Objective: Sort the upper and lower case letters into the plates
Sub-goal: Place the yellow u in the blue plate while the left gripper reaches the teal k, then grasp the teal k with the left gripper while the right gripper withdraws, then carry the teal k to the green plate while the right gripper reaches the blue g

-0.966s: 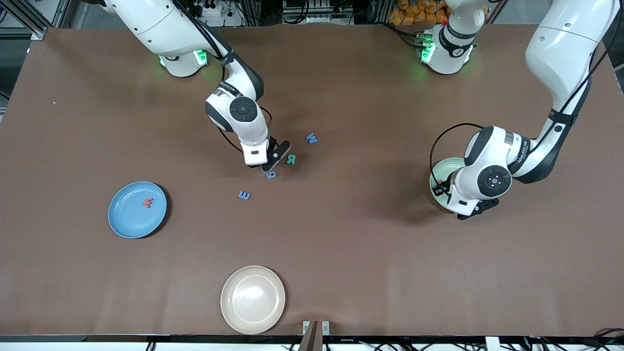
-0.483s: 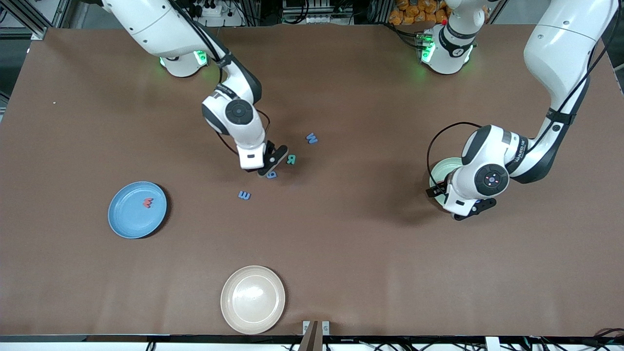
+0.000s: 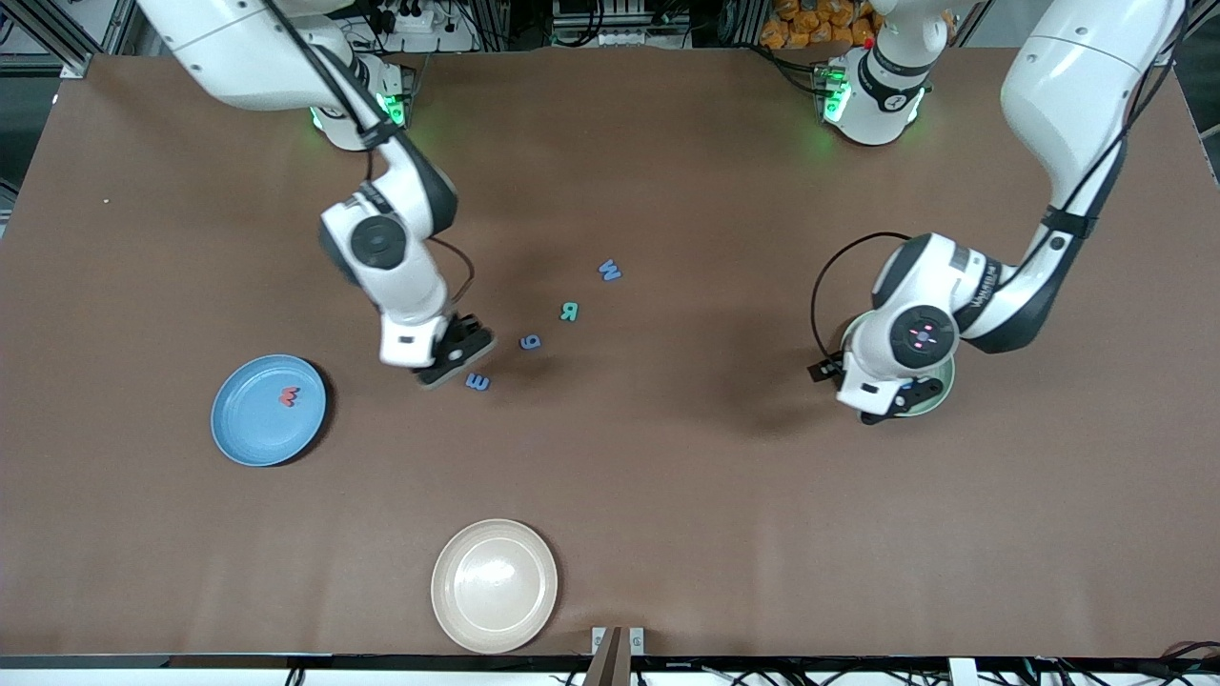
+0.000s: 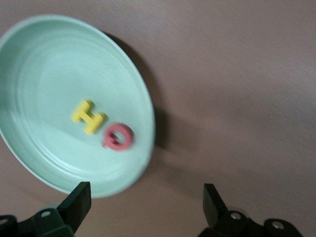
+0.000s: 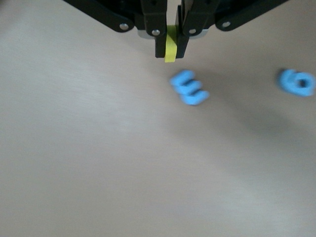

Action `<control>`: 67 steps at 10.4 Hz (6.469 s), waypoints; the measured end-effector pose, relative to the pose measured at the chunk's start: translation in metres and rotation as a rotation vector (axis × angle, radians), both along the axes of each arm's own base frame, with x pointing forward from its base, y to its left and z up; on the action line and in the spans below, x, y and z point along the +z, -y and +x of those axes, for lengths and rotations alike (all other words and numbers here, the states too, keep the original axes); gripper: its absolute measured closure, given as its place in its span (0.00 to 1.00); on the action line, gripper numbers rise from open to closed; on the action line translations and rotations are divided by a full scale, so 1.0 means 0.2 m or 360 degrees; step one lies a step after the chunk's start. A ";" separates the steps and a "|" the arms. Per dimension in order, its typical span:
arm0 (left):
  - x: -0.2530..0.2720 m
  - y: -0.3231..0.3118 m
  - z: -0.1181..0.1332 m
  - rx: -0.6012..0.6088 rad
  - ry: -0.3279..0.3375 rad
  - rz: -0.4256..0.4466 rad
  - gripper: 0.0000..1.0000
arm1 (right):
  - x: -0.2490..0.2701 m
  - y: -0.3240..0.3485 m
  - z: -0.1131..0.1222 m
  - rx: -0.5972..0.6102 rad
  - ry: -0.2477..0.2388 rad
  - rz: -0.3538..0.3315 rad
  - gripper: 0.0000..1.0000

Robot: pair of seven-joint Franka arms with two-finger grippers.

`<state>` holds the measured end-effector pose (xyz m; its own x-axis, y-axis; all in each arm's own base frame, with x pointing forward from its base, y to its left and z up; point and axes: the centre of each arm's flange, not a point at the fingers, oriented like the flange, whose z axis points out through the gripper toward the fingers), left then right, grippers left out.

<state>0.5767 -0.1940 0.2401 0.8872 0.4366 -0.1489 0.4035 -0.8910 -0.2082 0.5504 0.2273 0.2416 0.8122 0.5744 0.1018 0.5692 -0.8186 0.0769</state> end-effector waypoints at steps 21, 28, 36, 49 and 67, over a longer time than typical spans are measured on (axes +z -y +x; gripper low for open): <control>-0.05 1.82 -0.65 -0.1112 0.0342 -0.0348 0.00 | -0.01 1.40 0.18 -0.0678 -0.0092 -0.0148 0.00; -0.16 1.95 -0.70 -0.1106 0.0339 -0.0377 0.00 | 0.01 1.33 0.17 -0.0640 -0.0156 -0.0168 0.00; -0.29 2.02 -0.74 -0.1094 0.0337 -0.0348 0.00 | 0.28 1.28 0.14 -0.0738 -0.0231 -0.0167 0.00; -0.33 2.06 -0.78 -0.1080 0.0348 -0.0326 0.62 | 0.33 1.10 0.13 -0.0726 -0.0263 -0.0080 0.00; 0.42 0.84 -0.02 -0.0607 0.0133 0.0031 0.71 | 0.25 -0.49 -0.04 -0.0335 -0.0346 -0.0017 0.00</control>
